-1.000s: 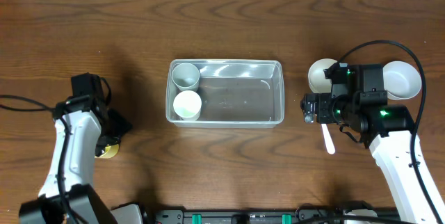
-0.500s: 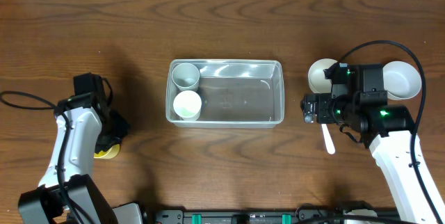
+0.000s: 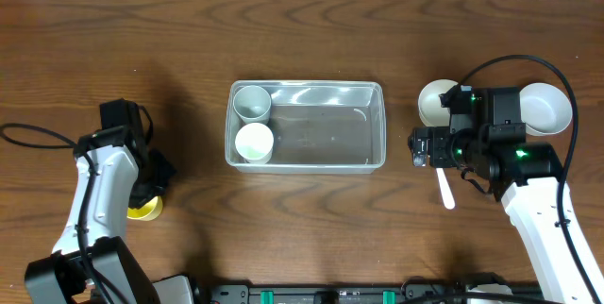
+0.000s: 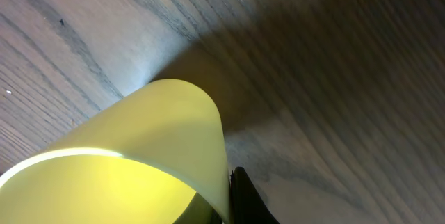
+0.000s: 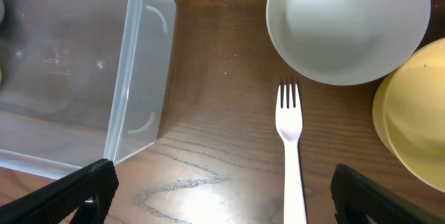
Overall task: Pack container
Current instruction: 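Move the left gripper to the yellow cup and grasp it, then carry the yellow cup with the left gripper into the container beside the white cups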
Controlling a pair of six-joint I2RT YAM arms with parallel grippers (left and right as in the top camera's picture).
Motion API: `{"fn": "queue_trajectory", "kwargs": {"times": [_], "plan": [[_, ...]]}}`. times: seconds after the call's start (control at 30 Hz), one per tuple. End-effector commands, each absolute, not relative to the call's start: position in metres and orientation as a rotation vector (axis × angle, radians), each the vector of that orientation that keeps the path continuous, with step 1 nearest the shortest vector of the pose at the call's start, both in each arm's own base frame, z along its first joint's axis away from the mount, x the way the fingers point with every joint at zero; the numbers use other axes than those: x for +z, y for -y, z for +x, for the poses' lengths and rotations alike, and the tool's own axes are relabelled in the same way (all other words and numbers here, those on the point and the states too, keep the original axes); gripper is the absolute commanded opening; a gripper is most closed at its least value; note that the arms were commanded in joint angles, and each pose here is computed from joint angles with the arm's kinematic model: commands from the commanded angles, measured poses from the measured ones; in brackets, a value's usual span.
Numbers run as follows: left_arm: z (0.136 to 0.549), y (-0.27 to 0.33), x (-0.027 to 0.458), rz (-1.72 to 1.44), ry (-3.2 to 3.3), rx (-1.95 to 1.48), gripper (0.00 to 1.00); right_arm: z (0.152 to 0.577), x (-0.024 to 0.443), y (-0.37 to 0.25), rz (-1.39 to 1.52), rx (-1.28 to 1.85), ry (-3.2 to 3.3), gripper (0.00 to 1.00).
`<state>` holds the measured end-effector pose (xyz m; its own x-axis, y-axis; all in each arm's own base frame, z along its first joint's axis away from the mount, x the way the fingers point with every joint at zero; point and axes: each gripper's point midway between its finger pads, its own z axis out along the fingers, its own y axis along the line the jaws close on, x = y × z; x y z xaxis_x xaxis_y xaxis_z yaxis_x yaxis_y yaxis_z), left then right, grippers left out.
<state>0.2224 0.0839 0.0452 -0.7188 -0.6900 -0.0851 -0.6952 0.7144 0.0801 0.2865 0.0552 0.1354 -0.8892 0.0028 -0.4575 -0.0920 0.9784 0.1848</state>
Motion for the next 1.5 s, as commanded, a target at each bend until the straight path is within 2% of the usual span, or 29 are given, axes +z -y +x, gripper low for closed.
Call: {"fn": "queue_trajectory", "kwargs": {"times": [0.0, 0.17, 0.33, 0.57, 0.7, 0.83, 0.97, 1.1, 1.47], "plan": [[0.223, -0.087, 0.051, -1.153, -2.855, 0.176, 0.06, 0.29, 0.141, -0.056, -0.067, 0.276, -2.639, 0.99], [0.237, -0.081, 0.087, -1.067, -2.837, 0.163, 0.06, 0.29, 0.141, -0.056, -0.067, 0.276, -2.639, 0.99], [0.263, -0.048, 0.152, -0.737, -2.844, 0.132, 0.06, 0.292, 0.142, -0.055, -0.016, 0.284, -2.635, 0.99], [0.302, 0.063, 0.243, -0.105, -2.708, -0.102, 0.06, 0.299, 0.144, -0.04, 0.094, 0.255, -2.611, 0.99], [0.318, 0.121, 0.268, 0.128, -2.605, -0.24, 0.06, 0.298, 0.143, -0.036, 0.11, 0.25, -2.615, 0.99], [0.331, 0.162, 0.258, 0.28, -2.598, -0.307, 0.06, 0.298, 0.143, -0.036, 0.11, 0.25, -2.615, 0.99], [0.34, 0.19, 0.222, 0.402, -2.689, -0.352, 0.06, 0.298, 0.143, -0.036, 0.111, 0.25, -2.615, 0.99], [0.348, 0.199, 0.191, 0.46, -2.784, -0.316, 0.06, 0.298, 0.143, -0.036, 0.111, 0.249, -2.615, 0.99], [0.358, 0.205, 0.147, 0.551, -2.876, -0.269, 0.06, 0.299, 0.144, -0.036, 0.106, 0.249, -2.612, 0.99]]}}
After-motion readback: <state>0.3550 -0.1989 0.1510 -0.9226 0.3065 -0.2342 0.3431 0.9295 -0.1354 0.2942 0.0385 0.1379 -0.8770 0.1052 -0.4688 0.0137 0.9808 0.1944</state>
